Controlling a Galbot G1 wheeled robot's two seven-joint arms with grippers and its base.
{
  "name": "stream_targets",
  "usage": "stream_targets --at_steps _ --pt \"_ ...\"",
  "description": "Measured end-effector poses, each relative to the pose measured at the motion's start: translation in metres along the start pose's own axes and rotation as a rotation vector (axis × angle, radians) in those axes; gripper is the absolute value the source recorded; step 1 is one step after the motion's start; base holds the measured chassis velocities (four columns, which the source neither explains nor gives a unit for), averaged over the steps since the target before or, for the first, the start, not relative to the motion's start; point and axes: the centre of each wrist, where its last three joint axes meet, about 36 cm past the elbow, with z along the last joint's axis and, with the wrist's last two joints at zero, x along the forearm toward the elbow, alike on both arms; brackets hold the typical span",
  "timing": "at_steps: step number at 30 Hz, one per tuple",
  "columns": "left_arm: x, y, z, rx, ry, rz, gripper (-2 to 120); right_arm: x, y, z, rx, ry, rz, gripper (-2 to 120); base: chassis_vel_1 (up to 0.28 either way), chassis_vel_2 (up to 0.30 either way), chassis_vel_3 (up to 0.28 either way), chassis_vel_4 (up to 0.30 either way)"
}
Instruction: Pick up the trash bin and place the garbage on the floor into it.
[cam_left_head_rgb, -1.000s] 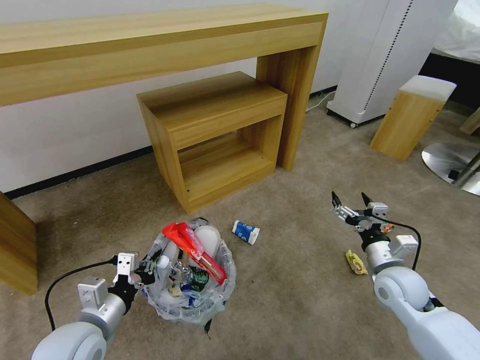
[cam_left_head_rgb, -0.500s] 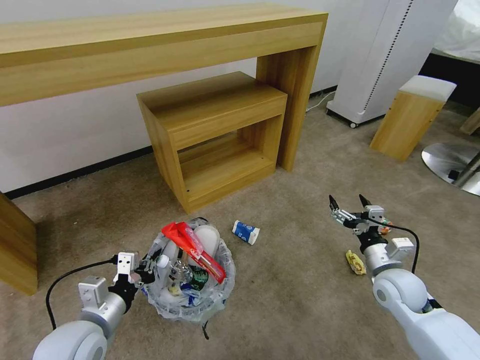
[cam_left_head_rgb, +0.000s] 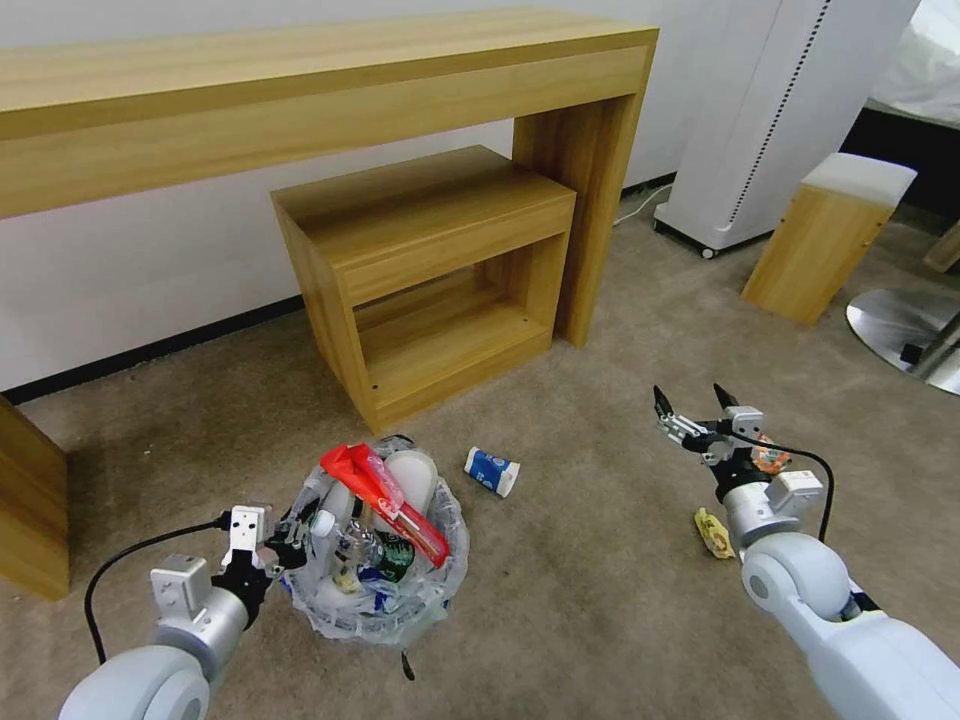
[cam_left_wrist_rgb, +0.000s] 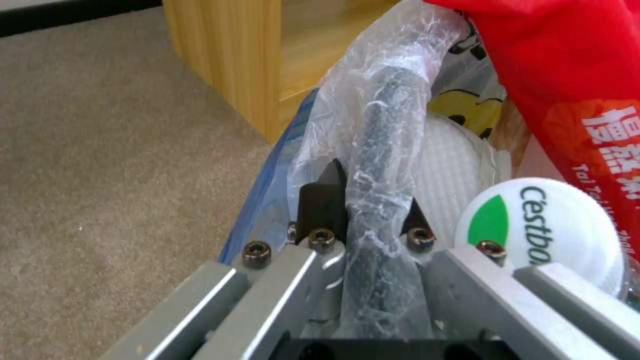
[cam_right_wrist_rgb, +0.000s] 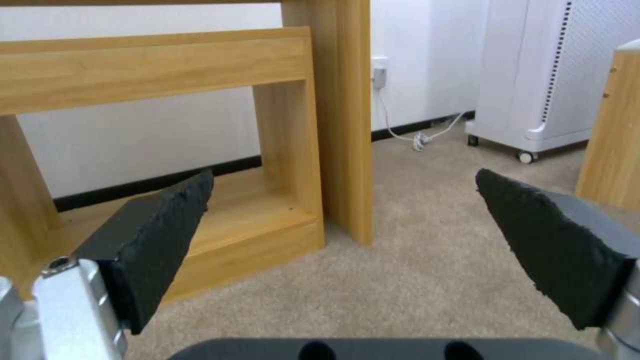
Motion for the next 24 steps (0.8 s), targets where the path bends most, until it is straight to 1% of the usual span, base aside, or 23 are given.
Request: stream_targets --at_steps 3,7,9,10,13,24 --pt "0.0 0.001 0.0 0.0 -0.001 -0.003 3 0.0 0.0 0.0 0.0 -0.002 -0.001 100 0.0 0.0 0.0 0.0" --pt "-0.003 0.008 0.002 0.002 -0.001 -0.025 3 0.0 0.0 -0.002 0.003 -0.007 -0.004 100 0.0 0.0 0.0 0.0" --pt "-0.007 0.017 0.003 0.006 -0.002 -0.047 3 -0.003 0.001 -0.004 0.001 -0.014 -0.006 100 0.0 0.0 0.0 0.0" --pt "-0.007 0.017 0.003 0.006 -0.002 -0.047 3 -0.003 0.001 -0.004 0.001 -0.014 -0.006 100 0.0 0.0 0.0 0.0" --pt "-0.01 0.025 0.003 0.012 -0.005 -0.066 3 -0.006 0.005 -0.002 -0.003 -0.013 -0.016 100 0.0 0.0 0.0 0.0" --pt "-0.011 0.039 -0.001 0.016 -0.012 -0.095 3 -0.021 0.013 0.002 -0.008 -0.013 -0.035 100 0.0 0.0 0.0 0.0"
